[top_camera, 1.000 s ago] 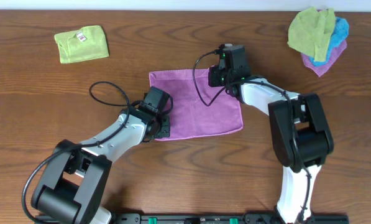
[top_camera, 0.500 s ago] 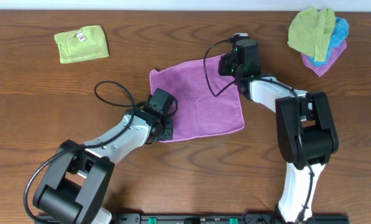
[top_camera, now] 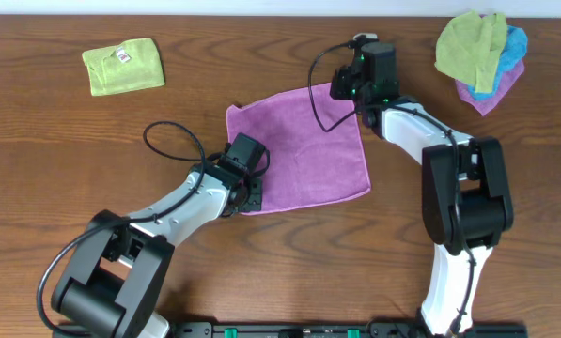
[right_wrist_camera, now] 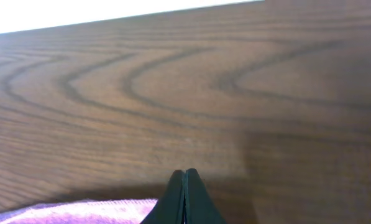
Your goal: Fold the cloth
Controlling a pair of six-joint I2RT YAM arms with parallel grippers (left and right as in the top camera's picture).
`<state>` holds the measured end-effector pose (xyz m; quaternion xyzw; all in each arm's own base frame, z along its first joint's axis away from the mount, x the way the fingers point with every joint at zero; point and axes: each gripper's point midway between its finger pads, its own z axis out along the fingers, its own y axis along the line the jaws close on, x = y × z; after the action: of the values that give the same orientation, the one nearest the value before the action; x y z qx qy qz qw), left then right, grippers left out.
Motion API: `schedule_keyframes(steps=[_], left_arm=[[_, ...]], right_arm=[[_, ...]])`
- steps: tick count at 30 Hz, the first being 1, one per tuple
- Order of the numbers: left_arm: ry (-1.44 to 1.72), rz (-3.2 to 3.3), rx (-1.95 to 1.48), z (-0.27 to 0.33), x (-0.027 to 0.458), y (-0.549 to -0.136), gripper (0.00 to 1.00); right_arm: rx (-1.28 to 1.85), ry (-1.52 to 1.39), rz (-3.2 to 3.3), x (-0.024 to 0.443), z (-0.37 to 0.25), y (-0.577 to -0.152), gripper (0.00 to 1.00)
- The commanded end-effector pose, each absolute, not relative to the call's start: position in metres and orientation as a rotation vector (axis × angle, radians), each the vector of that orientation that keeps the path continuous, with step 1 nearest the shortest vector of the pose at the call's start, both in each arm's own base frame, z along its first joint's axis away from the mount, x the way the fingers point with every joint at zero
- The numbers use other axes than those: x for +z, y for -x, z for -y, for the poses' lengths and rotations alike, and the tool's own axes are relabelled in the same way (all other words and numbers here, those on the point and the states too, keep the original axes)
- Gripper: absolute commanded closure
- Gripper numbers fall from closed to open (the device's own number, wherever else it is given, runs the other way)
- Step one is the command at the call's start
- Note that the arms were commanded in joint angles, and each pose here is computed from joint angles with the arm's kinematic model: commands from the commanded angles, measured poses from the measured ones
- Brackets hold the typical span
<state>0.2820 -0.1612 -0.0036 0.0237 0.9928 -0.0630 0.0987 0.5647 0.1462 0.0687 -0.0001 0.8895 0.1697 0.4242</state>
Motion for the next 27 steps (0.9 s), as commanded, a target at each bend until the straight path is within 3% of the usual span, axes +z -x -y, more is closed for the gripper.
schedule_keyframes(steps=[1,6,12,19,27], left_arm=[[-0.068,-2.962,-0.155,0.162,-0.010,-0.282,0.94],[-0.070,-2.928,-0.177,0.168,-0.001,-0.294,0.94],[0.003,-2.902,-0.155,0.153,0.022,-0.313,0.94],[0.077,-2.617,-0.226,0.120,0.098,-0.372,0.94],[0.063,-2.592,-0.379,0.139,0.074,-0.399,0.94]], right_arm=[[0.510,0.067,-2.149,0.118,-0.158,-0.569,0.98],[0.823,0.295,-2.151,0.142,-0.215,-0.535,0.98],[0.781,0.326,-2.205,0.130,-0.232,-0.523,0.98],[0.798,0.337,-2.348,0.126,-0.227,-0.490,0.98],[0.578,0.384,-2.591,0.137,-0.191,-0.424,0.99]])
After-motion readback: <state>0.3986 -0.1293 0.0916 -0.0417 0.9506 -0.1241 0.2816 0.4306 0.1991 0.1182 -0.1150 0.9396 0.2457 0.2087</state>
